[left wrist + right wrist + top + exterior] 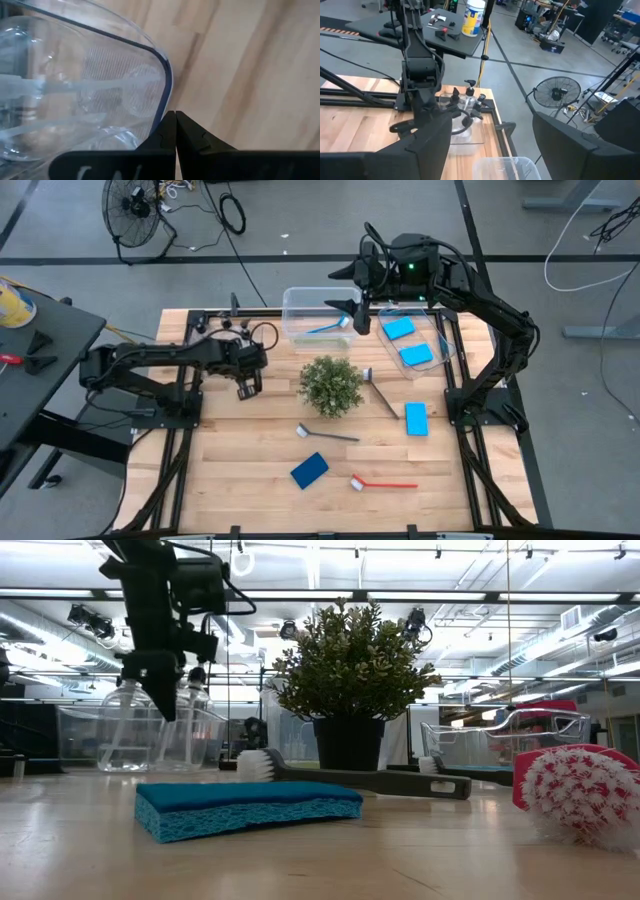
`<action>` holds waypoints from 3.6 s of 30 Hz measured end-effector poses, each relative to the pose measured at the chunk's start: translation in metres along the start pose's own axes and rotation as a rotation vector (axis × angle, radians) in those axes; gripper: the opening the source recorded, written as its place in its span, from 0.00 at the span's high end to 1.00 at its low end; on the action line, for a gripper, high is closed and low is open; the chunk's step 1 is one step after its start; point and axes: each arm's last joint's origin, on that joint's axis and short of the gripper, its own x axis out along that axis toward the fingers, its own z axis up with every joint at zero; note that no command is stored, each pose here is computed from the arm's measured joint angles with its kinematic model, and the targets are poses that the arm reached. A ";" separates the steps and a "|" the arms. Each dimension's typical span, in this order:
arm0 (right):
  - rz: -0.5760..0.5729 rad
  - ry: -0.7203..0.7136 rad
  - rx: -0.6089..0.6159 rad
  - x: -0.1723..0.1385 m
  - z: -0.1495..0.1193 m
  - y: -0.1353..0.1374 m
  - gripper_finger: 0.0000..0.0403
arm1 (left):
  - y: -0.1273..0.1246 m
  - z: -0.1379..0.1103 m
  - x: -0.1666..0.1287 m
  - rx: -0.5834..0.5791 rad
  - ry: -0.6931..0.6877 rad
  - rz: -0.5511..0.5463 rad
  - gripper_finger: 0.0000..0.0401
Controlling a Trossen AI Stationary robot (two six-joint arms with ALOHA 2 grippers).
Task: Pick & Place Kitchen Sink Supplies
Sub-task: Adjust the left transparent bin, then put the gray dish brush into the white bin
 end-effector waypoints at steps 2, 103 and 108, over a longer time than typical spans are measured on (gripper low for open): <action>-0.002 -0.007 0.000 0.000 0.001 0.000 0.31 | 0.005 0.001 0.002 -0.016 -0.005 0.028 1.00; 0.261 0.692 0.176 -0.051 -0.056 0.050 0.31 | -0.002 0.097 -0.129 -0.043 -0.401 -0.407 0.94; 0.247 0.797 0.211 -0.042 -0.073 0.067 0.31 | -0.010 0.098 -0.132 -0.033 -0.427 -0.428 0.81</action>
